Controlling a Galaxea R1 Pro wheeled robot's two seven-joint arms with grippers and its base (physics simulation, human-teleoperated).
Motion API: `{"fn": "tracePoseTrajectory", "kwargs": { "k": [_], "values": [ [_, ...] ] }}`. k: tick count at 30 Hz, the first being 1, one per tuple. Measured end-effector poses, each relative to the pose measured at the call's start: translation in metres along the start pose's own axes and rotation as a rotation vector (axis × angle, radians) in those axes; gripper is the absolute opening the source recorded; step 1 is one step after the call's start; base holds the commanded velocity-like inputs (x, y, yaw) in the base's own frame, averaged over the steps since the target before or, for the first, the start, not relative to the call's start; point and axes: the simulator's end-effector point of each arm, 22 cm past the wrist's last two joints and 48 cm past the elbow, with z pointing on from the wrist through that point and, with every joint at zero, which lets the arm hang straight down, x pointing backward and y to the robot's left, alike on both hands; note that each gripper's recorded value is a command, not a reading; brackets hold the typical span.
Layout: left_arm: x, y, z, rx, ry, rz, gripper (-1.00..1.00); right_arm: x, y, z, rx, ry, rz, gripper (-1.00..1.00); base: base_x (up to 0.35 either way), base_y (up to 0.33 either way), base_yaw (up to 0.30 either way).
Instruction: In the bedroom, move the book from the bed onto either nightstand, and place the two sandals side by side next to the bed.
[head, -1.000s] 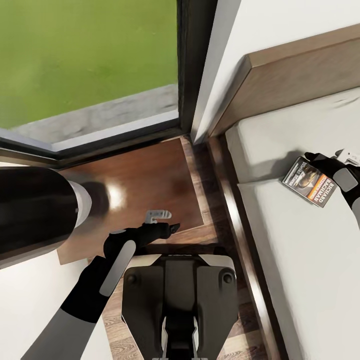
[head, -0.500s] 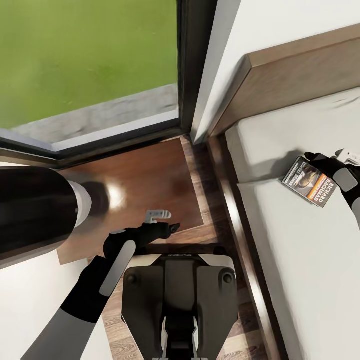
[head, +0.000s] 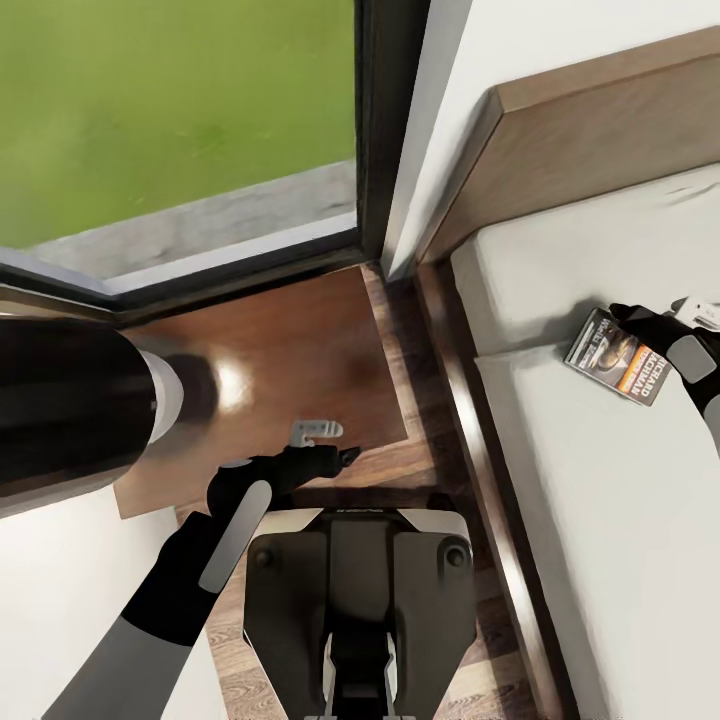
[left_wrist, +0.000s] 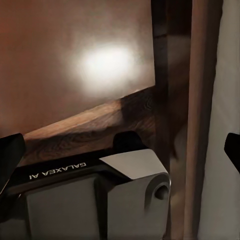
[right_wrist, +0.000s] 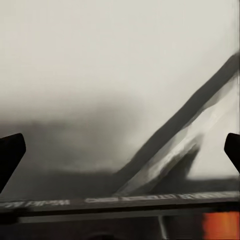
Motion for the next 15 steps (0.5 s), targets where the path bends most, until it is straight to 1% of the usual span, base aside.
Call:
{"fn": "tracePoseTrajectory", "kwargs": {
  "k": [15],
  "values": [
    [0.0003, -0.0002, -0.0001, 0.000, 0.000, 0.000, 1.00, -0.0002, -0.0007, -0.0003, 0.002, 0.000, 0.000, 1.00, -0.010, 0.000, 0.000]
  ]
}}
